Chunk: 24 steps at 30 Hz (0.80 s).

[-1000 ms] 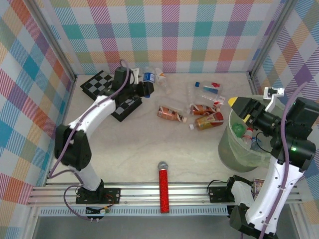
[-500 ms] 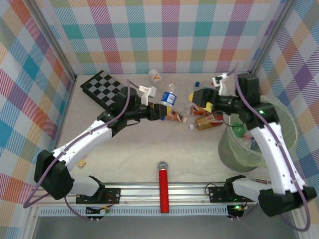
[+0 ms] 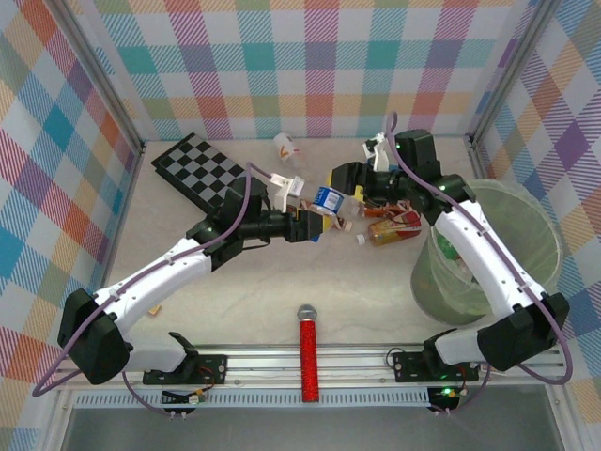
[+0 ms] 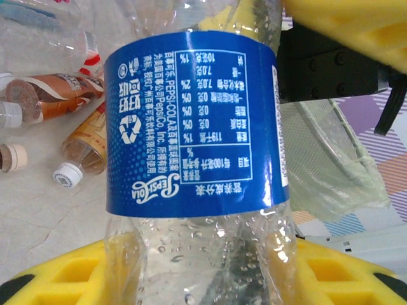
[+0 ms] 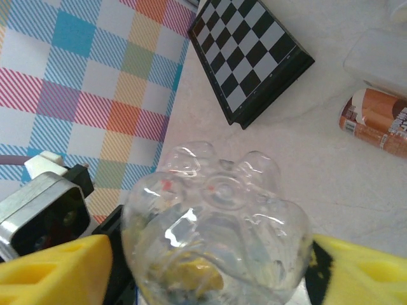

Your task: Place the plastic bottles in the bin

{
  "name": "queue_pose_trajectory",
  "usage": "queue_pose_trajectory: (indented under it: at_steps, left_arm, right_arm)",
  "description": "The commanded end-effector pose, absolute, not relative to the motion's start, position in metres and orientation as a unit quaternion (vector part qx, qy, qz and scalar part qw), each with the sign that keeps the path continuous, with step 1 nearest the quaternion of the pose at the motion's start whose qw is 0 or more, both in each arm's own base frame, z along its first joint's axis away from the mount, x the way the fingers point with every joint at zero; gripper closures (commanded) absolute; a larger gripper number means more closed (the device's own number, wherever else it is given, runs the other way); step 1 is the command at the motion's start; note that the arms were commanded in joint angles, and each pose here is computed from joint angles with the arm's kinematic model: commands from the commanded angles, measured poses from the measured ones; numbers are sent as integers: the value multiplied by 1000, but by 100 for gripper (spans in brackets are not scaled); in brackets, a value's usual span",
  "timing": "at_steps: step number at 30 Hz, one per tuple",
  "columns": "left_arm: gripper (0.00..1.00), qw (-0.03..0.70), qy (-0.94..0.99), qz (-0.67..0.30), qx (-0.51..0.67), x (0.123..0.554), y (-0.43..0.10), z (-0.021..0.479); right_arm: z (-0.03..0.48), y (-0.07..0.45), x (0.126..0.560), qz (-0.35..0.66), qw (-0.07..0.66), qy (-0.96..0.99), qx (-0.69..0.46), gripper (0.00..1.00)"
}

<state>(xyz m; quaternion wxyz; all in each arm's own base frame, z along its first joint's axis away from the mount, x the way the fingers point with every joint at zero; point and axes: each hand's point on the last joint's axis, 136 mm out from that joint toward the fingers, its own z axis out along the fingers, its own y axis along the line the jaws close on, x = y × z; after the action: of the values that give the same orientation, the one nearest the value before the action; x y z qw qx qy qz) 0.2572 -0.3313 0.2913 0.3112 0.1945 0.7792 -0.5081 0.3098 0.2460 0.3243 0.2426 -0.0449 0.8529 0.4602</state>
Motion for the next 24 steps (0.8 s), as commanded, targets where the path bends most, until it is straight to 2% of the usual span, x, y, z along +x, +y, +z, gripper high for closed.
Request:
queue_pose_trajectory:
  at_steps: [1, 7, 9, 12, 14, 17, 20, 22, 24]
  left_arm:
    - [62, 326, 761, -523, 203, 253, -336, 306]
    - [63, 324, 754, -533, 207, 251, -339, 311]
    - [62, 325, 755, -531, 205, 251, -338, 310]
    - [57, 325, 758, -528, 203, 252, -337, 310]
    - [49, 326, 759, -526, 200, 253, -337, 309]
    - [24, 333, 759, -524, 196, 255, -335, 311]
    - [7, 336, 758, -523, 197, 253, -333, 312]
    - [0, 342, 759, -519, 197, 253, -330, 313]
    - [0, 345, 761, -513, 195, 252, -328, 314]
  right_arm:
    - [329, 254, 312, 473, 251, 843, -57, 27]
    - [321, 253, 315, 467, 247, 848, -54, 30]
    - [321, 254, 315, 468, 245, 847, -56, 35]
    - [326, 251, 315, 461, 258, 847, -56, 41]
    - [330, 248, 314, 456, 266, 847, -58, 43]
    - [336, 242, 314, 442, 278, 851, -60, 45]
    - [347, 233, 312, 430, 294, 851, -63, 46]
    - [355, 224, 312, 420, 306, 852, -62, 47]
    - [363, 209, 310, 405, 321, 854, -55, 48]
